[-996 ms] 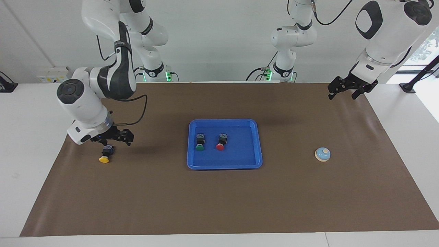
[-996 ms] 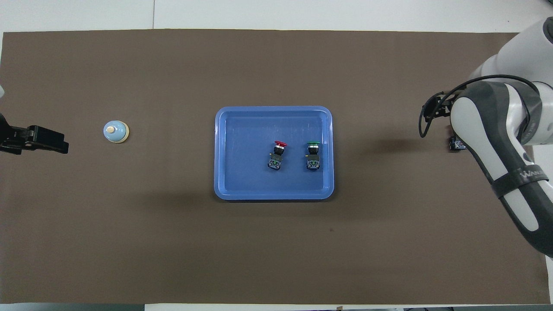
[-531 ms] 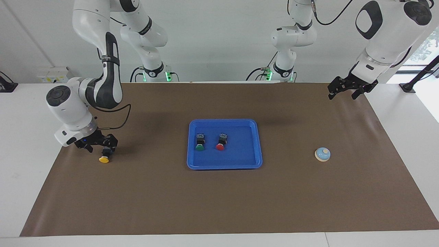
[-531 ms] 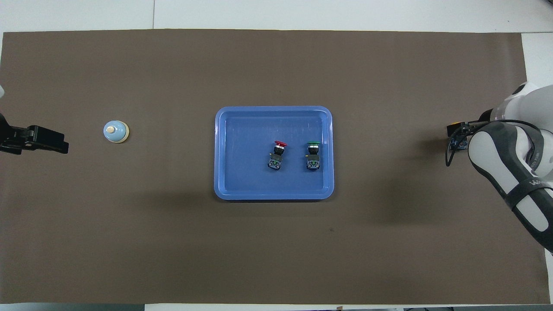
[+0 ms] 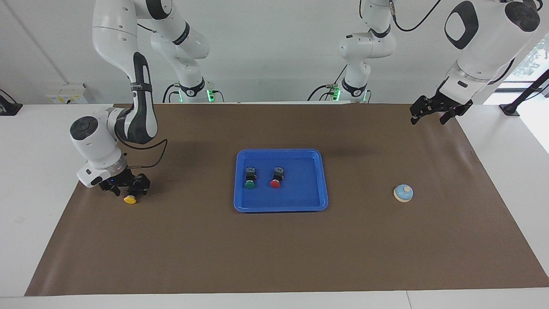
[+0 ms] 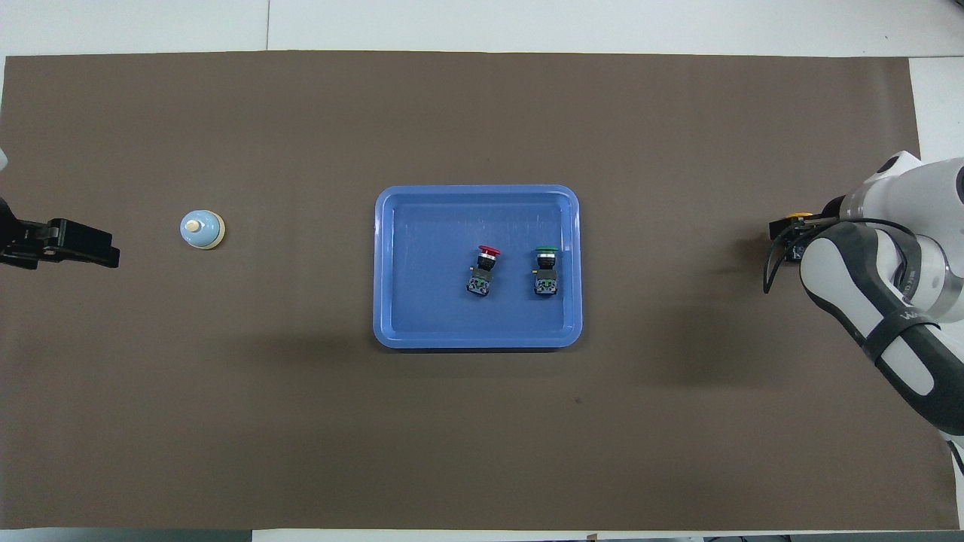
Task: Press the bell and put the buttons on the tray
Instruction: 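Withdraw the right gripper and grasp the yellow button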
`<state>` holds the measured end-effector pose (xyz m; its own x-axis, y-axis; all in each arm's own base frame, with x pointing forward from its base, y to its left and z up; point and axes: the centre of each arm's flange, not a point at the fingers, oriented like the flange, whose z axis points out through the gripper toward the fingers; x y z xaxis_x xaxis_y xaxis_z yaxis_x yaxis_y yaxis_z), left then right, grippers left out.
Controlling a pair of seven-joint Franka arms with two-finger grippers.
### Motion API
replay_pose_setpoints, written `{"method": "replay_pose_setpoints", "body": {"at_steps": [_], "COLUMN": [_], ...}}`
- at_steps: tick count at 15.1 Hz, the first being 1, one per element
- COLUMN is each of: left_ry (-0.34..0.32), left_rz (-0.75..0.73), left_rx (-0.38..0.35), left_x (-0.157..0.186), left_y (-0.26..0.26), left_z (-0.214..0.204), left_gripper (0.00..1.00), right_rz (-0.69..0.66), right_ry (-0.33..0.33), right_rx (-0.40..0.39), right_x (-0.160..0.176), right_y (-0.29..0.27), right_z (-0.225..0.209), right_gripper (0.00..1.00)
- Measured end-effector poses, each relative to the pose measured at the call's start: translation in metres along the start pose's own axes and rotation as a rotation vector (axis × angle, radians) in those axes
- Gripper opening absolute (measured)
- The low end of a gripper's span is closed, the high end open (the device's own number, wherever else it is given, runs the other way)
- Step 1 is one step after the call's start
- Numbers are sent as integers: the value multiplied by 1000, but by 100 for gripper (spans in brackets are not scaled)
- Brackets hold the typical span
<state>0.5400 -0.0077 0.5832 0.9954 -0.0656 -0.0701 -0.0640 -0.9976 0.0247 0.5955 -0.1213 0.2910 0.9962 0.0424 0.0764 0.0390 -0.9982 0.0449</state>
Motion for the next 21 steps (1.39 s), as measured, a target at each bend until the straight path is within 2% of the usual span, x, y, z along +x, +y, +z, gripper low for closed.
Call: {"method": "replay_pose_setpoints", "body": {"at_steps": [1,6,11,14,17,21], "left_ry": [0,0,0,0,0,0], "left_rz": [0,0,0,0,0,0], "left_rx": [0,0,0,0,0,0], "left_x": [0,0,0,0,0,0], "left_y": [0,0,0,0,0,0], "left_z": [0,0,0,0,0,0], "left_gripper": [100,100,100,100,100,100], "right_rz": [0,-4,-18,-25,36,127], "right_ry": [3,1,-11,-42,-56,-76], "right_rx": [0,2,8,19,21,37], "right_x": [-1,-3,0,18,36,45], "right_y": [-1,-4,-12,-48,-112,-231], "right_z": [3,3,1,-20,-48,-85], "right_gripper": [97,41,41,41,41,41]}}
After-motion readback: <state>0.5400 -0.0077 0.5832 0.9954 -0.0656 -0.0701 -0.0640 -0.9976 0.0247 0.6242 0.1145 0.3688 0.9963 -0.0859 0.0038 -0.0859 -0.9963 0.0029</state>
